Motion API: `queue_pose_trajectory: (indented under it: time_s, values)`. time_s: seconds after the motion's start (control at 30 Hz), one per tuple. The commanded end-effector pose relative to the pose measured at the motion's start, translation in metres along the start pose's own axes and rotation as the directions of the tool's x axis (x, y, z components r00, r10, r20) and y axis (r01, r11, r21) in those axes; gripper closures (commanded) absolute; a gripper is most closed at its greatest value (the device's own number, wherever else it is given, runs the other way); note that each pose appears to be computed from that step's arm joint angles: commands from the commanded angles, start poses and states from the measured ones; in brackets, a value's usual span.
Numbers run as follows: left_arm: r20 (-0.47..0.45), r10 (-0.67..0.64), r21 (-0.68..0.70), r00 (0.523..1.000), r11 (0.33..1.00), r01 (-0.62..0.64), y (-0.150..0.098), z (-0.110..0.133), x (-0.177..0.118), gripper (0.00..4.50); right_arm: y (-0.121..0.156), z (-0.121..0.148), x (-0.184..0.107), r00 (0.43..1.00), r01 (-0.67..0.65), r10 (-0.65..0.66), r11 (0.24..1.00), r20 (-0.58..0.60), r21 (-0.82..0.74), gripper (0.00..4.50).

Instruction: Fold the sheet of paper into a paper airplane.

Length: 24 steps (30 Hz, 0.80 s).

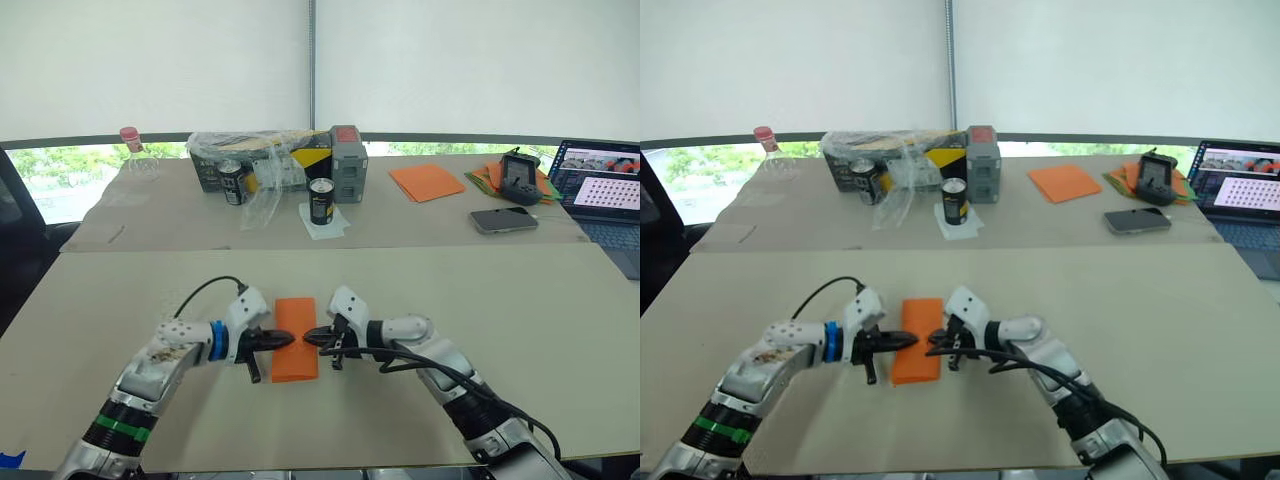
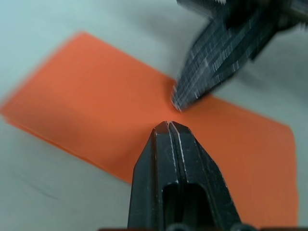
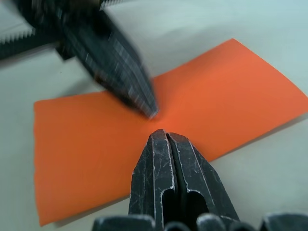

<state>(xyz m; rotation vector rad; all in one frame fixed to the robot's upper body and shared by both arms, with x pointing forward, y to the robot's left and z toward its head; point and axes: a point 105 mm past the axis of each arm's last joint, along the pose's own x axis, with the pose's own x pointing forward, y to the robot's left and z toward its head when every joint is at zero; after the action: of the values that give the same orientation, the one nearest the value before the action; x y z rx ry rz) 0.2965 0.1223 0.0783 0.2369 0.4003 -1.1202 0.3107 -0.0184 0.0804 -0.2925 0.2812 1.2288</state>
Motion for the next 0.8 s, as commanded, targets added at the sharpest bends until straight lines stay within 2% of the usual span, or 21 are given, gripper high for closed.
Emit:
queue_pose_trajectory:
  time_s: [0.03,0.13,0.3,0.43,0.57,0.8]
  values:
    - [-0.040,-0.038,0.026,0.999,0.999,0.039,-0.010,-0.007,0.008,4.50,0.002,0.000,-0.003,1.000,0.006,-0.006,1.000,-0.001,-0.003,4.48]
    - [-0.100,-0.041,0.073,0.994,0.996,0.048,-0.012,-0.019,0.008,4.50,-0.001,0.007,-0.006,1.000,0.019,-0.019,0.999,0.024,-0.038,4.48]
    - [-0.103,-0.021,0.060,0.994,0.998,0.028,-0.008,-0.024,0.004,4.50,-0.006,0.027,-0.012,0.997,0.032,-0.023,0.992,0.076,-0.123,4.48]
    - [-0.101,-0.018,0.055,0.995,0.998,0.023,-0.009,-0.025,0.003,4.50,-0.008,0.014,-0.007,0.999,0.018,-0.012,0.994,0.052,-0.105,4.48]
    - [-0.099,-0.023,0.056,0.995,0.998,0.029,-0.012,-0.025,0.004,4.50,-0.023,-0.003,-0.003,0.996,0.066,-0.064,0.997,0.054,-0.044,4.48]
    - [-0.161,-0.070,0.061,0.984,0.995,0.081,-0.026,-0.037,0.002,4.50,-0.045,-0.002,0.006,0.993,0.098,-0.095,0.994,0.065,-0.048,4.48]
